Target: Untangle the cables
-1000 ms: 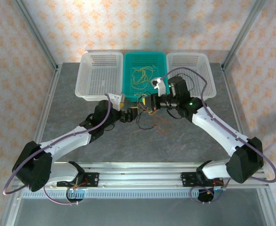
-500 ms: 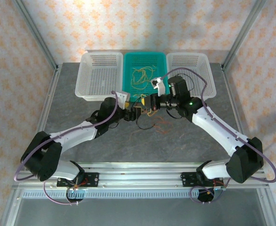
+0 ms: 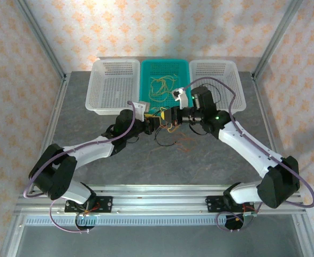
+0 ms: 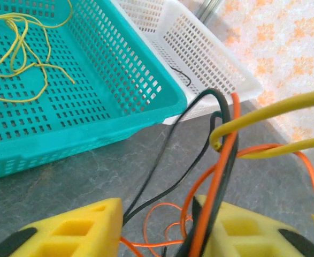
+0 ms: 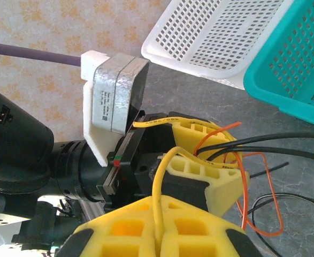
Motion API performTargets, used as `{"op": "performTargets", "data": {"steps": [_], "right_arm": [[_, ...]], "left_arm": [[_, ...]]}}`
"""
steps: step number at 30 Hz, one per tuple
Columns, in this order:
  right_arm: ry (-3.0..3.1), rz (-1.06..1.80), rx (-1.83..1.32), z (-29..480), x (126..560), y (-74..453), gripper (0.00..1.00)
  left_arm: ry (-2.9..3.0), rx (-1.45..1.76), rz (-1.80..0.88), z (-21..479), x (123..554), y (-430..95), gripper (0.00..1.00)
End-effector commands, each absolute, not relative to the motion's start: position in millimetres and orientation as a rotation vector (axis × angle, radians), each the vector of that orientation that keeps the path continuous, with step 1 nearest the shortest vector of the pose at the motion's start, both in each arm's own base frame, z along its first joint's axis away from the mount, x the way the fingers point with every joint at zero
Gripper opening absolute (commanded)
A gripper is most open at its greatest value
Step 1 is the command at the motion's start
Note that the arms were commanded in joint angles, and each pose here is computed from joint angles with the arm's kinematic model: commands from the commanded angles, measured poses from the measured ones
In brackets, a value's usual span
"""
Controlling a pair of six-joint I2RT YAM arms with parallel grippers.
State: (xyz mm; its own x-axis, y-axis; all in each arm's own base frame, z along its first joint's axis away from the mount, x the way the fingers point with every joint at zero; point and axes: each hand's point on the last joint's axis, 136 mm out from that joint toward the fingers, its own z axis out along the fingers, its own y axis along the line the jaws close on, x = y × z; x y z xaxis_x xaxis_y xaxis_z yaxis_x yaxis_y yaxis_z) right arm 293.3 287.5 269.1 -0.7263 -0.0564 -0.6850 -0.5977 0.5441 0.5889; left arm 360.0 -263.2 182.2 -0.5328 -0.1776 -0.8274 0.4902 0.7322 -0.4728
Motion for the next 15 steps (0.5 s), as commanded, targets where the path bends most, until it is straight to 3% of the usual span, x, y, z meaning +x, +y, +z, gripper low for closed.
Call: {"op": "performTargets", "data": {"steps": [1,10,15], "right_arm": [[2.12,1.126,-0.508,284.7,297.7,283.7,0.0],[2.218,0.954,-0.407,255.3,309.9,264.5,0.0],[2.302,0.869,-0.354,227.7,314.4,255.4,0.0]], "left_arm": [[1.89,0.231,-0.92,197.4,362.9,-267.8,0.32],[1.902,0.211,-0.883,200.7,362.0,-260.5,0.0],[1.892,0.179,-0.86,207.4,364.1,-253.3,0.0]]}}
